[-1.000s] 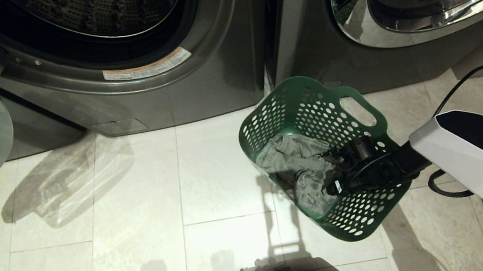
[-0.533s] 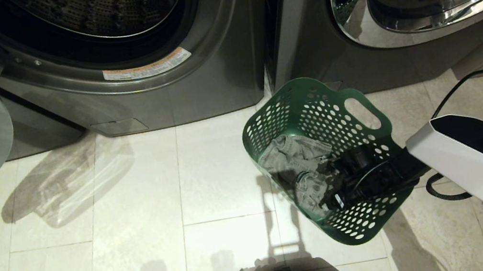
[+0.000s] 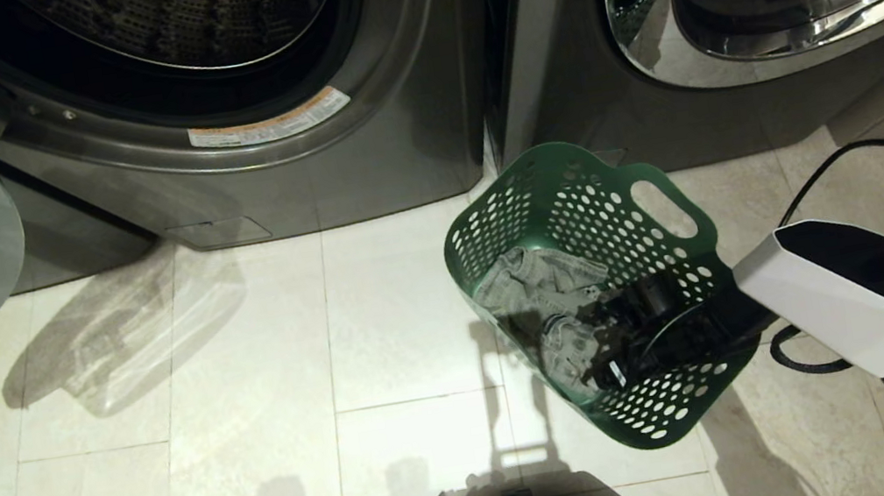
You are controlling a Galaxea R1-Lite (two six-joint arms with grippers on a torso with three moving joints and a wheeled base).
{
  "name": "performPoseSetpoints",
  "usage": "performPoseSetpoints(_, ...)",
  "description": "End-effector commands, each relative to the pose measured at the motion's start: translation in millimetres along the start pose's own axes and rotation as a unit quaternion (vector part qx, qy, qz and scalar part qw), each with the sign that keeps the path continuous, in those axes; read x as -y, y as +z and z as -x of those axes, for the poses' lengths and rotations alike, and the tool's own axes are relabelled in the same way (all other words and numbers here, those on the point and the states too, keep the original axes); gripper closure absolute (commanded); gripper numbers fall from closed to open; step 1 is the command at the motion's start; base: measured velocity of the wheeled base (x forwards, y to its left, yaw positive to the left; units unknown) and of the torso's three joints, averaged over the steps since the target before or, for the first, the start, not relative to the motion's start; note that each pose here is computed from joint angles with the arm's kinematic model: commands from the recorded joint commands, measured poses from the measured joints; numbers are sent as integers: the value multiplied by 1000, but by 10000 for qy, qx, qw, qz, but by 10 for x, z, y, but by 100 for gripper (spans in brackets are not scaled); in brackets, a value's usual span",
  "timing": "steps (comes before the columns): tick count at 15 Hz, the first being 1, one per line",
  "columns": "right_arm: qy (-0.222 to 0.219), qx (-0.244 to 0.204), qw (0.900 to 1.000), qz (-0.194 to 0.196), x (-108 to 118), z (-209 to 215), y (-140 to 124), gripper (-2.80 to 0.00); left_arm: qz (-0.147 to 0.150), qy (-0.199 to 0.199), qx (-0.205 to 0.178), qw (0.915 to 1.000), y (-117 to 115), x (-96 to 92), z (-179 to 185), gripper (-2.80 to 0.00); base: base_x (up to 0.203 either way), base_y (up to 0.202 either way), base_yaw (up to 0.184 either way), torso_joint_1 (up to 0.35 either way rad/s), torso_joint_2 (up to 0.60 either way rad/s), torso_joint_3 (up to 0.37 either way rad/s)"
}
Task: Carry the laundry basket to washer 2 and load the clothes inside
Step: Place the clothes into the washing machine
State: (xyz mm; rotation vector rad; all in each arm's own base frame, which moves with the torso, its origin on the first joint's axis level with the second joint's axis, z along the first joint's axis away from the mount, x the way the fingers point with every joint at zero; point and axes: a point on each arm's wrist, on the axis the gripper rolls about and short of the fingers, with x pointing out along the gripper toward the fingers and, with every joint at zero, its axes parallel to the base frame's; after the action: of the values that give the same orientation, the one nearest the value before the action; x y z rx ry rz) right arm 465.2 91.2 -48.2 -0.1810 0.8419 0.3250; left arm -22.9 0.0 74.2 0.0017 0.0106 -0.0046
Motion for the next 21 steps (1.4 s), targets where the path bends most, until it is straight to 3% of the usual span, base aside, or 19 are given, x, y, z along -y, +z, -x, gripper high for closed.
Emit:
performPoseSetpoints(1, -56, -19, 10000, 23, -24, -47, -42, -280, 1, 0, 0, 10000, -5, 0, 0, 0, 0, 0, 0, 0, 0, 0)
performPoseSetpoints(2, -127, 56, 9999, 53, -48, -60, -32, -280, 1, 0, 0, 10000, -5, 0, 0, 0, 0, 0, 0, 0, 0, 0)
performPoseSetpoints(3, -128, 56, 9999, 53, -48, -61, -33, 0, 1, 0, 0, 10000, -5, 0, 0, 0, 0, 0, 0, 0, 0, 0)
performPoseSetpoints(13, -212, -9, 9998, 13, -56, 19, 5, 0, 1, 0, 0, 10000, -5, 0, 0, 0, 0, 0, 0, 0, 0, 0)
performPoseSetpoints(16, -225, 205, 9995, -18, -45, 318, 243, 0, 1, 0, 0, 10000, -5, 0, 0, 0, 0, 0, 0, 0, 0, 0)
performPoseSetpoints(21, 71, 681, 9969, -386, -87, 1293, 661, 0, 1, 0, 0, 10000, -5, 0, 0, 0, 0, 0, 0, 0, 0, 0)
